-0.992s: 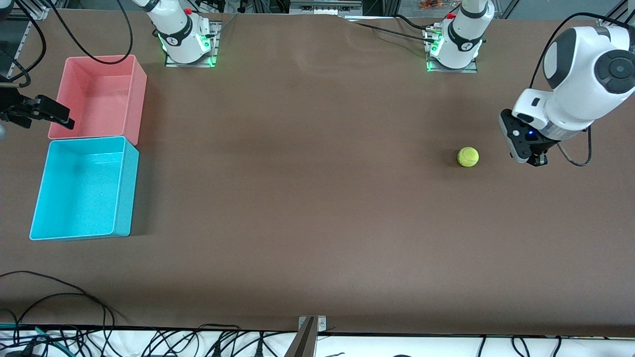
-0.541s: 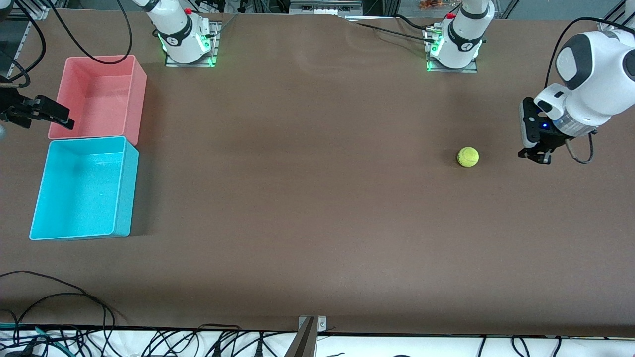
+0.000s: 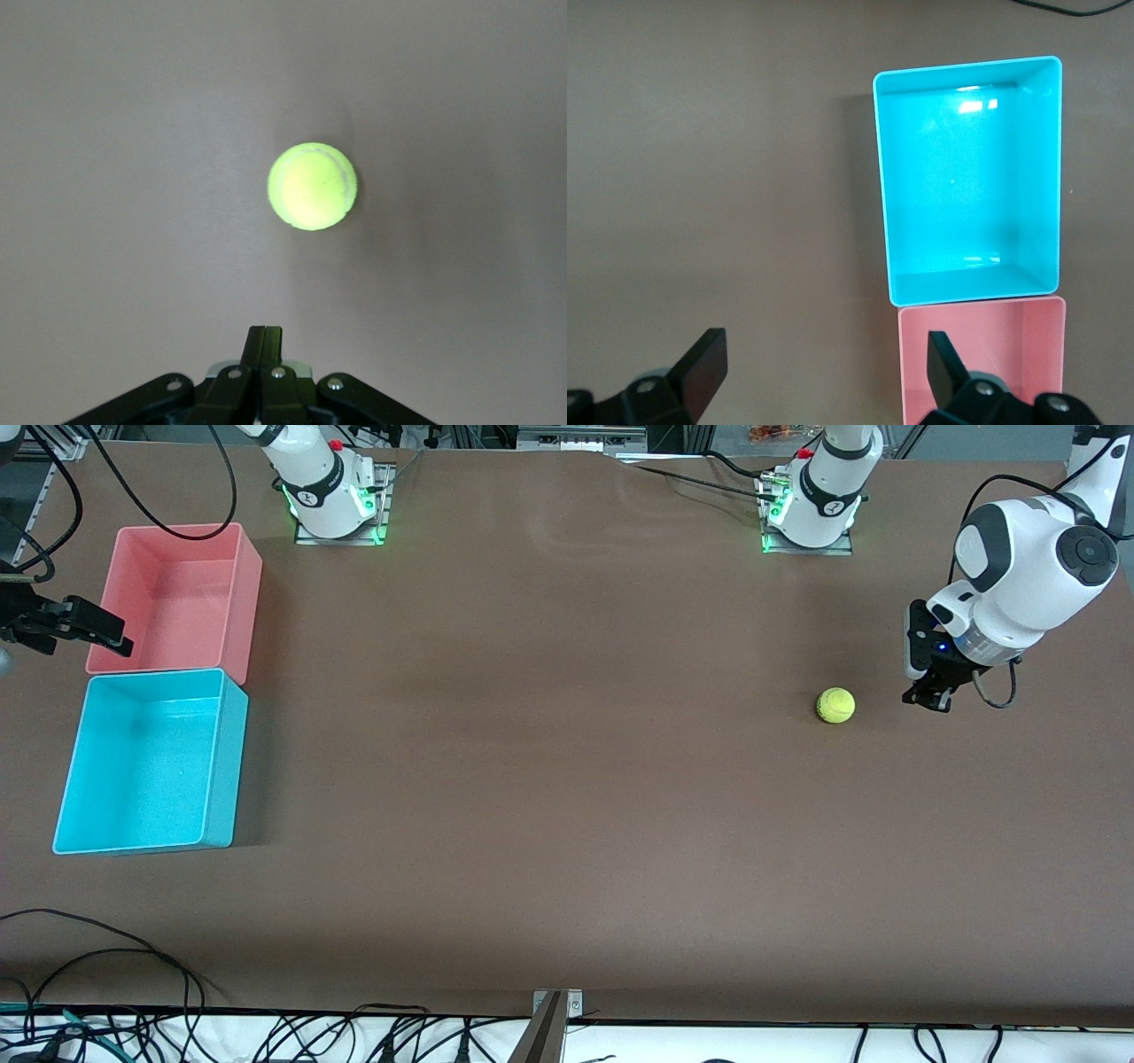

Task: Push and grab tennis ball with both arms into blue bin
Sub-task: 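Lower the left gripper beside the yellow tennis ball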

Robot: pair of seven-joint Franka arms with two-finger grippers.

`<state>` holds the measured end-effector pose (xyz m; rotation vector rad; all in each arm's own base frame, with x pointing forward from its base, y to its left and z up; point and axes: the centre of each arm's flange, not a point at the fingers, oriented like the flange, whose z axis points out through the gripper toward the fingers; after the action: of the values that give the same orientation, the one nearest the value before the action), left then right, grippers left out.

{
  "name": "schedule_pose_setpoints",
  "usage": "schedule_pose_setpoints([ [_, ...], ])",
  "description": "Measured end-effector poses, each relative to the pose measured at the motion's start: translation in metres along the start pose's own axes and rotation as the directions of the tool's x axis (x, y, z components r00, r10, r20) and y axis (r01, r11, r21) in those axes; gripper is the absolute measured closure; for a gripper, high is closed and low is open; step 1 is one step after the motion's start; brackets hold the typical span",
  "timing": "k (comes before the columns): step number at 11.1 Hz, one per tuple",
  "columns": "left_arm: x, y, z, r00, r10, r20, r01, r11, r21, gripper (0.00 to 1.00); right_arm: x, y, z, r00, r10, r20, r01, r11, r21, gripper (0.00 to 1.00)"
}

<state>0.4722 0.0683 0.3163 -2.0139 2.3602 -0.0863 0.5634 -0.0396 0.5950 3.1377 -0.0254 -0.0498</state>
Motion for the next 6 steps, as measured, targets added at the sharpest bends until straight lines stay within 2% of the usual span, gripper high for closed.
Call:
schedule_pose_setpoints([
  [6, -0.027, 0.02, 0.053, 1.0, -0.026, 0.004, 0.026, 0.999, 0.029, 0.99, 0.0, -0.001, -0.001, 1.0, -0.001, -0.001, 0.001, 1.0, 0.0, 0.0],
])
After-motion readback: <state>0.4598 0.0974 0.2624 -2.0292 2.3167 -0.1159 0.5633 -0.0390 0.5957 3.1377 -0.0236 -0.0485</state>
